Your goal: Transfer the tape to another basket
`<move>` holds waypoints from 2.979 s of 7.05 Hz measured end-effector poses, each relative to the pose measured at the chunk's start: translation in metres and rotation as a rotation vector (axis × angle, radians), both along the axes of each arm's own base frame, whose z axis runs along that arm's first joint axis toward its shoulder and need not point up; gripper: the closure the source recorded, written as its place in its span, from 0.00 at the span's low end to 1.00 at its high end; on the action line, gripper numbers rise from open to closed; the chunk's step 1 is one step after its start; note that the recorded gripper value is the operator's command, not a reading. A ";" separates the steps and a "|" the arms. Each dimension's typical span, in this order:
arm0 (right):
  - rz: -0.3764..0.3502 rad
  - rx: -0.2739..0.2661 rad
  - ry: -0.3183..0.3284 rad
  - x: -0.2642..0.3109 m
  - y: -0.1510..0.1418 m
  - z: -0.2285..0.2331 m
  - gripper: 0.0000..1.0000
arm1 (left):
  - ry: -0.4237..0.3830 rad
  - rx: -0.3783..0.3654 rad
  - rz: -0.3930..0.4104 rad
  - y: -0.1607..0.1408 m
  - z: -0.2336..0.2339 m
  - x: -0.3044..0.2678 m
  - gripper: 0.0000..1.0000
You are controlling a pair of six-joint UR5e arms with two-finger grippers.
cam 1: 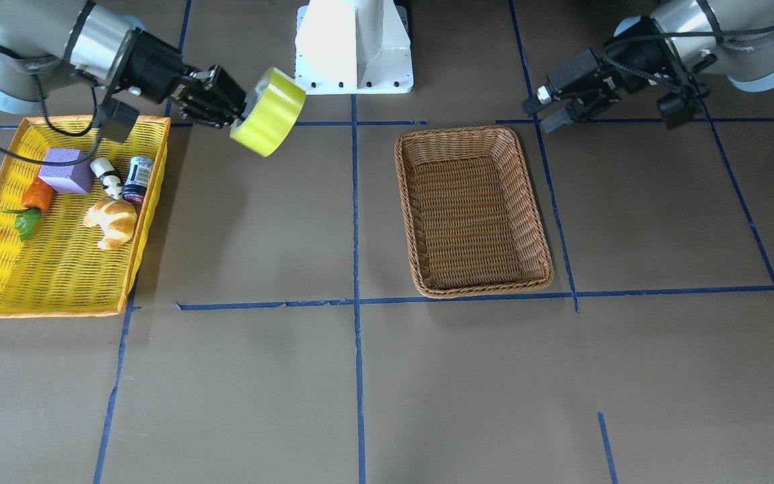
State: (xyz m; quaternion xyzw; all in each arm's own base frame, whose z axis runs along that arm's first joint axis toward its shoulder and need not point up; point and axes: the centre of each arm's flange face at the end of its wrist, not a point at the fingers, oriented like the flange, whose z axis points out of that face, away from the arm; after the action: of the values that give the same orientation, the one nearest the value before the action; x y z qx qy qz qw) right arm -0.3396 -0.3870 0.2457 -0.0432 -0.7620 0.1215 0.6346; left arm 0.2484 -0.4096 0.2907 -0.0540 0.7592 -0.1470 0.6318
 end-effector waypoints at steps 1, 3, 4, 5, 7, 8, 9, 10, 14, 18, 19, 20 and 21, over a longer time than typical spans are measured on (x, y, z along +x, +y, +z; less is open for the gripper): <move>-0.029 0.022 -0.059 -0.015 0.018 -0.012 0.99 | 0.106 -0.015 0.019 0.016 -0.006 0.008 0.00; -0.096 0.037 -0.143 -0.041 0.043 -0.046 0.99 | 0.343 -0.065 0.045 0.043 -0.026 0.025 0.00; -0.124 0.036 -0.173 -0.049 0.052 -0.062 0.99 | 0.460 -0.097 0.051 0.056 -0.036 0.036 0.00; -0.140 0.040 -0.192 -0.053 0.058 -0.072 0.99 | 0.549 -0.119 0.062 0.067 -0.047 0.048 0.00; -0.154 0.046 -0.213 -0.055 0.063 -0.083 0.99 | 0.652 -0.140 0.078 0.078 -0.070 0.063 0.00; -0.168 0.049 -0.221 -0.060 0.069 -0.088 0.99 | 0.678 -0.142 0.086 0.081 -0.077 0.068 0.00; -0.187 0.050 -0.227 -0.066 0.077 -0.091 0.99 | 0.695 -0.142 0.099 0.085 -0.083 0.074 0.00; -0.200 0.049 -0.230 -0.072 0.083 -0.093 0.99 | 0.705 -0.145 0.115 0.090 -0.088 0.081 0.00; -0.190 0.016 -0.265 -0.100 0.113 -0.101 0.98 | 0.715 -0.158 0.134 0.098 -0.091 0.090 0.00; -0.179 0.003 -0.272 -0.110 0.122 -0.102 0.02 | 0.713 -0.166 0.147 0.103 -0.090 0.095 0.93; -0.178 0.003 -0.275 -0.109 0.122 -0.103 0.00 | 0.709 -0.167 0.147 0.104 -0.088 0.095 1.00; -0.177 0.002 -0.274 -0.109 0.122 -0.102 0.00 | 0.706 -0.167 0.146 0.104 -0.086 0.095 1.00; -0.177 0.002 -0.274 -0.109 0.122 -0.102 0.00 | 0.707 -0.168 0.147 0.104 -0.086 0.094 1.00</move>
State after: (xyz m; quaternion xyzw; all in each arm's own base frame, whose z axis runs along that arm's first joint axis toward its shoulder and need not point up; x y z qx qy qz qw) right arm -0.4487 -0.2651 0.1434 -0.1256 -0.8348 0.0573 0.5330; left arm 0.3427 -0.3054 0.2045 -0.2073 0.9099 -0.1353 0.3328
